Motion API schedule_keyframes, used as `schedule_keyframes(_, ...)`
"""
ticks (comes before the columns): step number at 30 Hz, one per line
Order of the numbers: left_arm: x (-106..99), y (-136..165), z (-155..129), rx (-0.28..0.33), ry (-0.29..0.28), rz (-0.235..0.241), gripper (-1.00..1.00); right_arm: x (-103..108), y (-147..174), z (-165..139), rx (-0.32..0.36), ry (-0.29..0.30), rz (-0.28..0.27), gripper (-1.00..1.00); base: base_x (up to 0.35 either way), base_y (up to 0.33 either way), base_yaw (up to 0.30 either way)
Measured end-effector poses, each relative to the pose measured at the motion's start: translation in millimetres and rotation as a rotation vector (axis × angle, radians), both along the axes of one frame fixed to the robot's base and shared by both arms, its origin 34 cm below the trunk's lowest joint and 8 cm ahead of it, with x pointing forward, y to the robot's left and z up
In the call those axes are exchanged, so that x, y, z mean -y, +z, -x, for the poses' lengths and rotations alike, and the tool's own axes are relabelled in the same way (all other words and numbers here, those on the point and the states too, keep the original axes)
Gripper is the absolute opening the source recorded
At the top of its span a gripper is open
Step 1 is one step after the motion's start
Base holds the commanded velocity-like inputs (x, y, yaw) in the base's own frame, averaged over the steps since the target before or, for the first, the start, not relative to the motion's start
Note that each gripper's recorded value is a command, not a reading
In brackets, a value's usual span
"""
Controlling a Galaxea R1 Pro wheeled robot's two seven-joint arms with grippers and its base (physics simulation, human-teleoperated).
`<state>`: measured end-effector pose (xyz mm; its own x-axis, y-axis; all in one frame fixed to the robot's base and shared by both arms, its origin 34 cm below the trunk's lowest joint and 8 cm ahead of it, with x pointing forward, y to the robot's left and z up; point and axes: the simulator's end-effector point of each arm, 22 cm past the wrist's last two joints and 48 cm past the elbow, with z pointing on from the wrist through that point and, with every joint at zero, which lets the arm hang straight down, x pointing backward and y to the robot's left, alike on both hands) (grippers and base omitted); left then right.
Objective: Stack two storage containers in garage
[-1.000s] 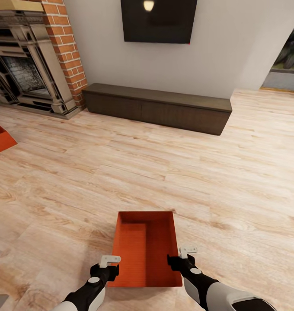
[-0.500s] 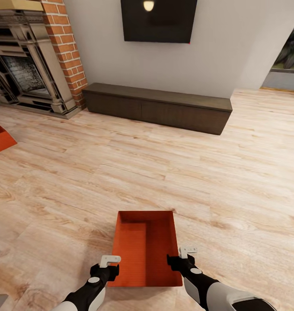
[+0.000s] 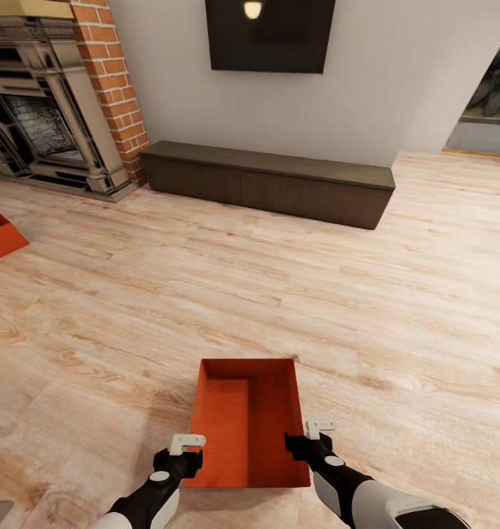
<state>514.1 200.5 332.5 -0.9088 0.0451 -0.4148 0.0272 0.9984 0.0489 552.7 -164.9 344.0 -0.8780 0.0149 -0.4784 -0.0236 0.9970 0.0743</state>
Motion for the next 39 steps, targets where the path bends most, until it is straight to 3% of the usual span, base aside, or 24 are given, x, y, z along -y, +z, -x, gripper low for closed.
schedule_keyframes(39, 0, 0, 0, 0.0, 0.0, 0.0, 1.0, 13, -1, -1, 0.002, -0.007, 0.019, 1.0, 0.0, 0.0, 0.0)
